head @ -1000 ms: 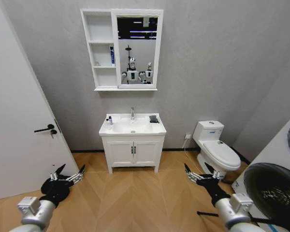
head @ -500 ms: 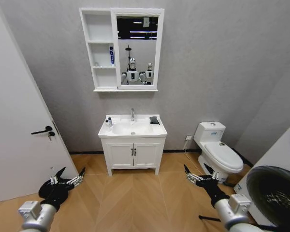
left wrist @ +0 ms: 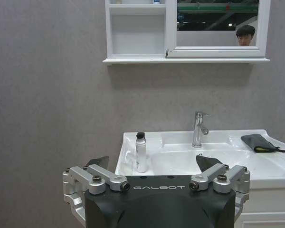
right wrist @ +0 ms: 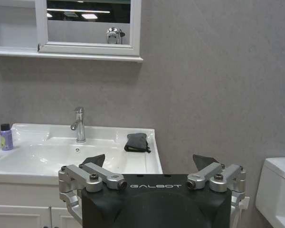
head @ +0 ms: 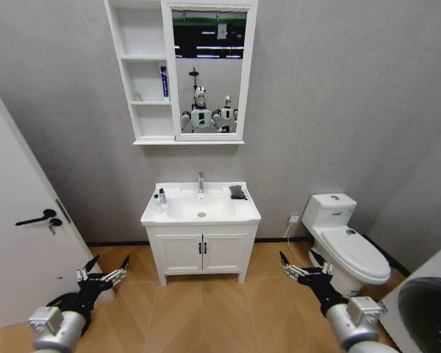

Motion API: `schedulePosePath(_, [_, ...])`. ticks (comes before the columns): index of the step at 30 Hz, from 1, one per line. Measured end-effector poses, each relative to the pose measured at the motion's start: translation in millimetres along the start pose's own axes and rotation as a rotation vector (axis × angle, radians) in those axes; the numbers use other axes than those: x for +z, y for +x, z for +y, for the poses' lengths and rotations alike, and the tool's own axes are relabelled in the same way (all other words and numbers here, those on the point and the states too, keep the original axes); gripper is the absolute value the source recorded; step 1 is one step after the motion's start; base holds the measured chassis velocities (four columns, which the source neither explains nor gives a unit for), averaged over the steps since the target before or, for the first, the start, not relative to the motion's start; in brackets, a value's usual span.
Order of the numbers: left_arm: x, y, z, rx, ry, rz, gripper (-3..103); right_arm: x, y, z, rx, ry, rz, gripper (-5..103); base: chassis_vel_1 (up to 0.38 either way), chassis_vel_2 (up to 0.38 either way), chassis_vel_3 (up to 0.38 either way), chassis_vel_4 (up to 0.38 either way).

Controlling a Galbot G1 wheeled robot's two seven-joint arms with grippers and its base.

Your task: Move facial cleanser and shampoo from washbasin to cabinet, then wipe washbasin with towel.

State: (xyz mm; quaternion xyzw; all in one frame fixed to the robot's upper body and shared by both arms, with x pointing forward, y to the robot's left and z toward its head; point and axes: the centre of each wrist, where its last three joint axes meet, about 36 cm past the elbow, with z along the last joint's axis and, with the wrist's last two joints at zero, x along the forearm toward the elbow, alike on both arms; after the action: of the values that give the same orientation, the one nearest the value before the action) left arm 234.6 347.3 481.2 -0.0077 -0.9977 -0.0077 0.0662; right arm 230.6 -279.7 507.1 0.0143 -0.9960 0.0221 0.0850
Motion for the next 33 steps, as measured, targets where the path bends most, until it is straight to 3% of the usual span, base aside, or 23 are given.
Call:
schedulePosePath(13, [4,1,-2.3,-0.01,0.017,0.001,100,6,-2,0,0.011,0.015,-0.014,100,-0.346,0.345,0.339,-0.336])
schedulePosePath(18, [9,-3,-2.7,-0.012,0.022,0.004,100,8,-2,0,0.013,0.012,-0.008,100,-0.178,0.146,0.097,-0.064])
schedulePosePath(25, [43,-19,7.5,-0.01,0.035,0.033,100,4,-1,-5,0.035,0.007,-0.016,100,0.016,0.0,-0.012,0.016])
schedulePosePath(28, [73,-43,15.2,-0.013,0.059,0.025,100,0,-1,-8,0.054,-0.009,-0.018,100,0.058,-0.031,-0.03,0.049])
schedulePosePath(33, [88,-73,32.3,-0.014,0.048,0.019,100,-3,-4,-10,0.054,-0.01,-0.011,100,0.0,0.0,0.0,0.0])
